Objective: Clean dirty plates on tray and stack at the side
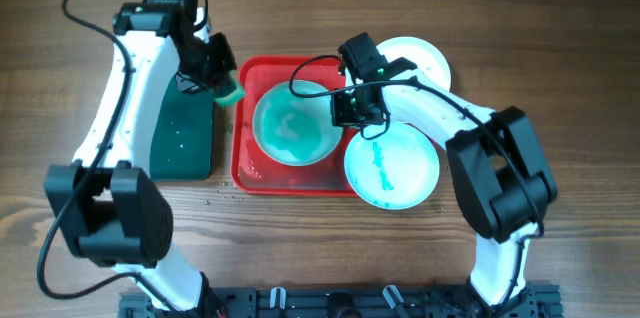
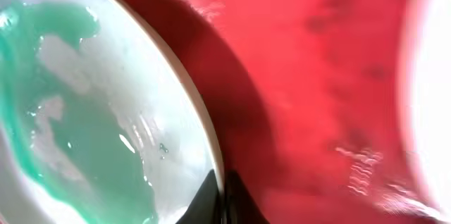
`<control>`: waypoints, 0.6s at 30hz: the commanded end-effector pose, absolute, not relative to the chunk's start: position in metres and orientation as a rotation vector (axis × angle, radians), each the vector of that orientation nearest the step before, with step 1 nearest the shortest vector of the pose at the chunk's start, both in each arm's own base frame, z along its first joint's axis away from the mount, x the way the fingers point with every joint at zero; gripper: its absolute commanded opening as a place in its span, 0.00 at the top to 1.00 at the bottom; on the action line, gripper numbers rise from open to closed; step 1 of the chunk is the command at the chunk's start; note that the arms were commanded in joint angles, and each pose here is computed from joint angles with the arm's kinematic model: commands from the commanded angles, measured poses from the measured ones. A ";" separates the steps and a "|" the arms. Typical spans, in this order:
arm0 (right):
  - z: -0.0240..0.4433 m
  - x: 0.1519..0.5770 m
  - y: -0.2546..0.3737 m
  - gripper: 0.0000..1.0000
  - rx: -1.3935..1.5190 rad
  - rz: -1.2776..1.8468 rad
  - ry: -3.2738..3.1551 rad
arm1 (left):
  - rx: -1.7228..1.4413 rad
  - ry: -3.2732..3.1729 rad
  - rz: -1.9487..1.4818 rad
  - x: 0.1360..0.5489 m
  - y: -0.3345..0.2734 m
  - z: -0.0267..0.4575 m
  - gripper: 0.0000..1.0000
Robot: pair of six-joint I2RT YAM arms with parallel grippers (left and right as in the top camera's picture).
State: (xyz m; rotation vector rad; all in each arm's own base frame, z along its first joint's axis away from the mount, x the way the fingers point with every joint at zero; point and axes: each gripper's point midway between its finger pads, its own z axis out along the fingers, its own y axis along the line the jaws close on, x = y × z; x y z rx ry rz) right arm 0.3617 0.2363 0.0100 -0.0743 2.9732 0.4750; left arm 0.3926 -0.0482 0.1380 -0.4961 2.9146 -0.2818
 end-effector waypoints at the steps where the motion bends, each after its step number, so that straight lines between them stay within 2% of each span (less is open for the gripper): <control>1: 0.073 0.383 0.206 0.96 -0.083 0.186 2.761 | -0.533 2.902 -0.115 0.389 -0.026 0.142 0.96; 6: 0.123 0.383 0.174 0.96 -0.098 -0.305 2.518 | -0.556 2.869 -0.135 0.396 -0.028 0.144 0.96; 9: 0.147 0.373 0.178 0.96 -0.169 -0.561 2.340 | -0.595 2.858 -0.141 0.397 -0.028 0.144 0.96; 12: 0.192 0.358 0.194 0.96 -0.217 -0.791 2.052 | -0.606 2.856 -0.142 0.397 -0.028 0.144 0.96; 15: 0.227 0.342 0.207 0.96 -0.217 -0.910 1.838 | -0.606 2.856 -0.142 0.397 -0.028 0.144 0.96; 18: 0.241 0.334 0.211 0.96 -0.229 -0.966 1.756 | -0.607 2.856 -0.142 0.397 -0.028 0.144 0.96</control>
